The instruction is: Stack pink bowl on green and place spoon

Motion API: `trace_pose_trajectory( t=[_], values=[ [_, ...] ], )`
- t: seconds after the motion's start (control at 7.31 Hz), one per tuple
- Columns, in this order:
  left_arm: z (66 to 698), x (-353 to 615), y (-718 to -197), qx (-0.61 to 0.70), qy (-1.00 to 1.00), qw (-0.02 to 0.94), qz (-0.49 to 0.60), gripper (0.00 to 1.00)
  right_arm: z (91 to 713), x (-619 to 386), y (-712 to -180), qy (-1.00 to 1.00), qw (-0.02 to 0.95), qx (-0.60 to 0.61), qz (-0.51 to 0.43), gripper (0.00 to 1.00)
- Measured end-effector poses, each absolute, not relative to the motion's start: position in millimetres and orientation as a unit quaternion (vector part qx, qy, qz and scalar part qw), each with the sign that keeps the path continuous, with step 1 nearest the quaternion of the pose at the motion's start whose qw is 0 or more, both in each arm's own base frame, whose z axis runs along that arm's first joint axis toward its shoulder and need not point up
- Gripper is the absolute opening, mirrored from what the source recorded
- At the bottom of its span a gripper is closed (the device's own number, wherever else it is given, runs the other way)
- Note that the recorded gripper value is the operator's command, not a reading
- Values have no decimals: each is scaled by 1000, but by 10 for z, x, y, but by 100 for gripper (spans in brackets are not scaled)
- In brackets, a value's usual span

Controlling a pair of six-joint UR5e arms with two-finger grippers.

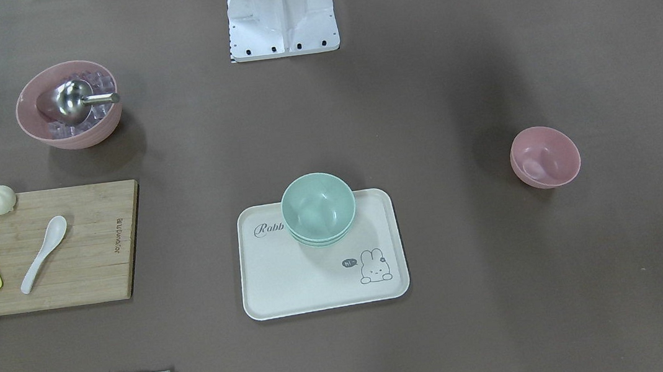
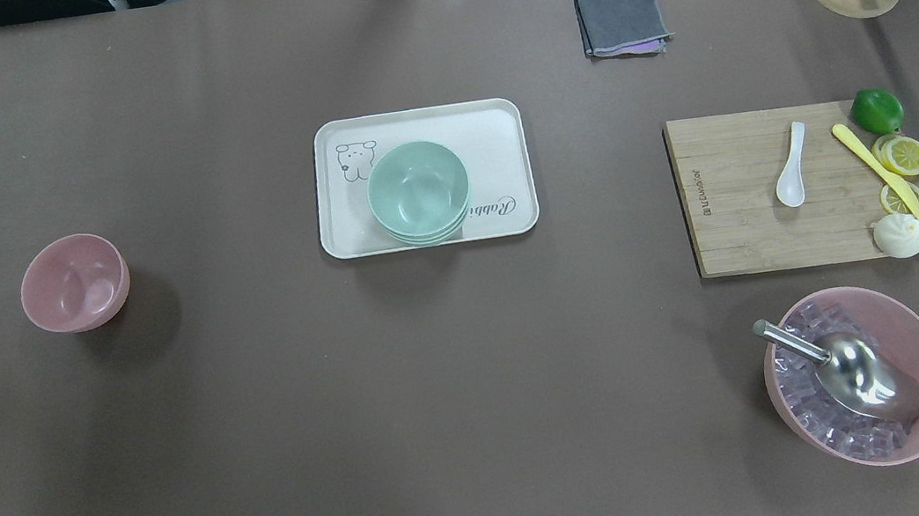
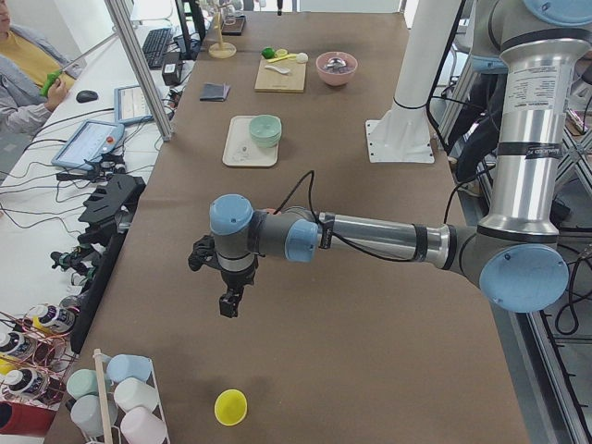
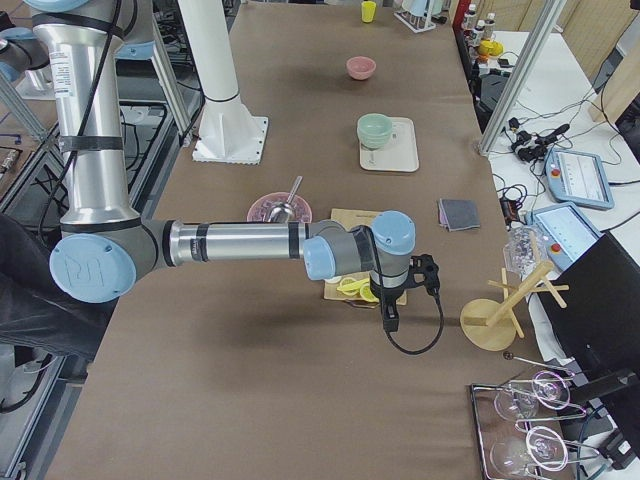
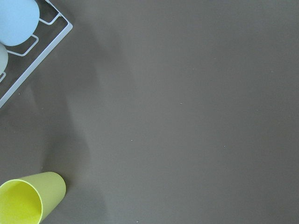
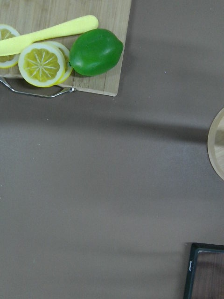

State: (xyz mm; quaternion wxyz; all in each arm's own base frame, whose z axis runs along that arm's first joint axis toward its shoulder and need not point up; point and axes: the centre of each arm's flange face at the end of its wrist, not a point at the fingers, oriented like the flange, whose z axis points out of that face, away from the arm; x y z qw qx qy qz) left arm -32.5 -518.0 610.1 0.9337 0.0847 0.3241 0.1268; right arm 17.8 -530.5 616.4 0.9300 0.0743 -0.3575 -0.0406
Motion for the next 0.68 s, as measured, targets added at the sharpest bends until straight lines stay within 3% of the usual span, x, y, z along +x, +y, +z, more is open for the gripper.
trace_pose_trajectory(
  t=[0.68],
  values=[
    [5967,-257,-5195,95,327,931,132,98,6162,103,-5225,-380,918,95,-58,100]
  ],
)
